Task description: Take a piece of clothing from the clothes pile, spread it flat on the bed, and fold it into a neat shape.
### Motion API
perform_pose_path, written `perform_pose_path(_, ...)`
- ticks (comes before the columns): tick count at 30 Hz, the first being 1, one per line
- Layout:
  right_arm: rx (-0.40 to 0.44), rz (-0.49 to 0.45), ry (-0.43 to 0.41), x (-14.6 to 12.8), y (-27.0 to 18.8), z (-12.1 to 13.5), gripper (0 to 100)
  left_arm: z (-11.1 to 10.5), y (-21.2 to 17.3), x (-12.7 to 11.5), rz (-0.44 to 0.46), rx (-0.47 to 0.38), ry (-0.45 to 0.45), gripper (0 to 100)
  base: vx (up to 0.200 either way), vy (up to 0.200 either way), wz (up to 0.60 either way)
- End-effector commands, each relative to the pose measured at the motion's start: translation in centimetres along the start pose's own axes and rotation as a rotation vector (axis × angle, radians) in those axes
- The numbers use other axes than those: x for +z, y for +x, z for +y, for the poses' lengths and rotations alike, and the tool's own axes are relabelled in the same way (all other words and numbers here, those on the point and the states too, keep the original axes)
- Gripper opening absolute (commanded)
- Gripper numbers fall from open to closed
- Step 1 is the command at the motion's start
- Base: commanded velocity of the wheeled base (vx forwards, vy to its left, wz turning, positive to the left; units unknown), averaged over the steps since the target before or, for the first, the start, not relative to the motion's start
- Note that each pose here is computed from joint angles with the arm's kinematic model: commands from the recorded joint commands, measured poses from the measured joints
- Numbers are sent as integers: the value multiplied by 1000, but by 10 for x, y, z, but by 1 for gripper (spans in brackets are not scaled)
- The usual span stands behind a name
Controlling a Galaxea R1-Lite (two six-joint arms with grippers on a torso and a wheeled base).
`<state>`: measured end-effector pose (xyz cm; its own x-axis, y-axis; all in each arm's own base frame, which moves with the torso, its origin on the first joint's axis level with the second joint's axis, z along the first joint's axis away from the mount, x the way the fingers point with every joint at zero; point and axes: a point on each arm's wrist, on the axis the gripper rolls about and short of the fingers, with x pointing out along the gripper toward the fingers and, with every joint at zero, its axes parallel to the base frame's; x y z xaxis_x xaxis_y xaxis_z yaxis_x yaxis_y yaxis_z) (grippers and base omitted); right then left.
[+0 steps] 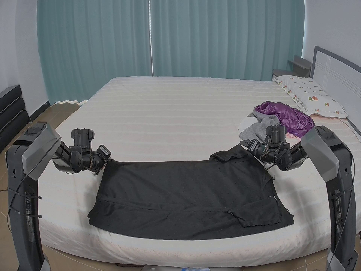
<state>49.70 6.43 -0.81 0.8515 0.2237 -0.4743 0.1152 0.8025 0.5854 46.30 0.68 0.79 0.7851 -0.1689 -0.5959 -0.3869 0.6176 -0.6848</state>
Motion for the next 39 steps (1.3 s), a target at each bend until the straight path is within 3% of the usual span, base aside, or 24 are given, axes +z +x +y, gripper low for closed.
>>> perform_pose_path(1,-13,12,2,-5,11,-7,100,1,1,0,1,3,-1,0,0,0,0)
perform_pose_path(5,-21,16,9,-4,10,-10,100,1,1,0,1,3,-1,0,0,0,0)
perform_pose_path(6,-22,18,9,-5,10,-10,0,1,1,0,1,3,-1,0,0,0,0)
perform_pose_path(23,-44,3,70,13,-10,-18,0,-2,-2,0,-10,5,5,0,0,0,0)
perform_pose_path(39,-2,-31,170,29,-36,-7,0,-16,-20,10,-43,-25,12,0,0,0,0)
